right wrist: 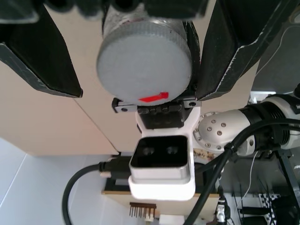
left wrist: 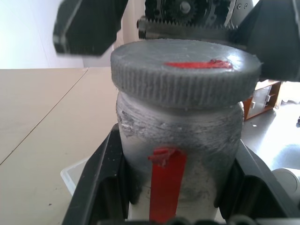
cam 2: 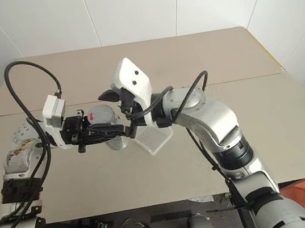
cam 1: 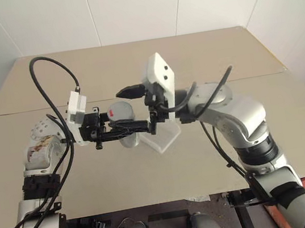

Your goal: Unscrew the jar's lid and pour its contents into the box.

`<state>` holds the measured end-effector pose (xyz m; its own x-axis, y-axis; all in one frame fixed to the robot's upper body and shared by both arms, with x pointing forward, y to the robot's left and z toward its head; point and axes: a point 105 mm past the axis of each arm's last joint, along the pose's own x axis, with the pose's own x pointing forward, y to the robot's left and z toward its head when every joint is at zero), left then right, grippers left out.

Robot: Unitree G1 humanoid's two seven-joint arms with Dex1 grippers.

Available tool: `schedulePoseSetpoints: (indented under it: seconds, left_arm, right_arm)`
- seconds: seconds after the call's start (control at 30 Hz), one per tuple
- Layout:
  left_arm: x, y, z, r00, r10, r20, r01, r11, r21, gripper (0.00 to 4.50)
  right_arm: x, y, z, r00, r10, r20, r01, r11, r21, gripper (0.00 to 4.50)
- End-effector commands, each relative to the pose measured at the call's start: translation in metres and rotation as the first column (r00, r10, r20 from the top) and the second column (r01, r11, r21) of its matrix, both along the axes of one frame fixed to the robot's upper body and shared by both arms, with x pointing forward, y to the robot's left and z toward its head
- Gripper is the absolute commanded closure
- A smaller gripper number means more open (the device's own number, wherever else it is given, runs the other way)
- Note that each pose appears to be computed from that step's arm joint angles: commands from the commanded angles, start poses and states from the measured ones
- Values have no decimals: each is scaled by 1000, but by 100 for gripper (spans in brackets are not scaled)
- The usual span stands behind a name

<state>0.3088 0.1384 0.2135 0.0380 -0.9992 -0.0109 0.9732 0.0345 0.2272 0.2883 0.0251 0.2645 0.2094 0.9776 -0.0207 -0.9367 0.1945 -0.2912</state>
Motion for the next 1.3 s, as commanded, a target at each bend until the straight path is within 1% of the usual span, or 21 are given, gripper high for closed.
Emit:
schedulePoseSetpoints:
  seconds: [0.03, 0.23, 0.33, 0.43, 0.47, 0.63, 0.83, 0.93, 1.03, 1.1, 1.17, 1.2, 1.23, 1.27, 1.3]
  left_arm:
    - [-2, -1, 10, 998, -13, 60, 13, 1000, 3, 257]
    - [-3, 0, 9, 998, -11, 59, 11, 1000, 4, 257]
    - [-4, 0, 8, 998, -11, 58, 11, 1000, 6, 257]
    - [-4, 0, 7, 998, -11, 58, 11, 1000, 9, 257]
    - [-4, 0, 7, 998, -11, 58, 11, 1000, 9, 257]
    - [-4, 0, 5, 998, -14, 55, 13, 1000, 13, 257]
    - [-6, 1, 0, 999, -20, 48, 19, 999, 33, 257]
    - [-4, 3, 3, 999, 3, 54, -4, 1000, 15, 257]
    - [-1, 6, 5, 997, 33, 65, -33, 999, 4, 257]
    - [0, 7, 6, 997, 45, 70, -45, 999, -1, 257]
    - [2, 10, 9, 994, 72, 81, -72, 997, -13, 257]
    - [3, 11, 10, 992, 88, 88, -86, 996, -21, 257]
    - [3, 12, 11, 991, 97, 92, -95, 995, -27, 257]
    - [4, 13, 12, 990, 102, 93, -100, 995, -29, 257]
    - [4, 13, 12, 989, 113, 98, -110, 993, -31, 257]
  right_arm:
    - [-5, 2, 13, 999, 20, 48, -21, 1000, 17, 2]
    - [-6, 3, 14, 998, 32, 48, -33, 999, 24, 2]
    - [-6, 3, 16, 998, 31, 48, -33, 999, 31, 62]
    - [-6, 2, 17, 998, 30, 46, -31, 999, 37, 162]
    - [-6, 2, 18, 999, 30, 46, -32, 999, 37, 175]
    - [-3, -1, 21, 999, 18, 30, -19, 999, 49, 175]
    - [5, -20, 45, 999, 0, -40, 6, 989, 148, 175]
    - [18, -42, 48, 994, -104, -37, 110, 976, 187, 175]
    - [35, -74, 31, 959, -284, 7, 280, 947, 158, 175]
    - [39, -85, 21, 938, -345, 39, 337, 931, 143, 175]
    - [51, -113, -4, 875, -484, 22, 480, 872, 93, 175]
    - [57, -131, -24, 826, -563, -3, 562, 825, 52, 175]
    - [60, -143, -37, 792, -611, -15, 611, 791, 23, 175]
    - [60, -148, -44, 774, -633, -20, 633, 774, 9, 175]
    - [62, -158, -59, 740, -671, -43, 671, 741, -17, 175]
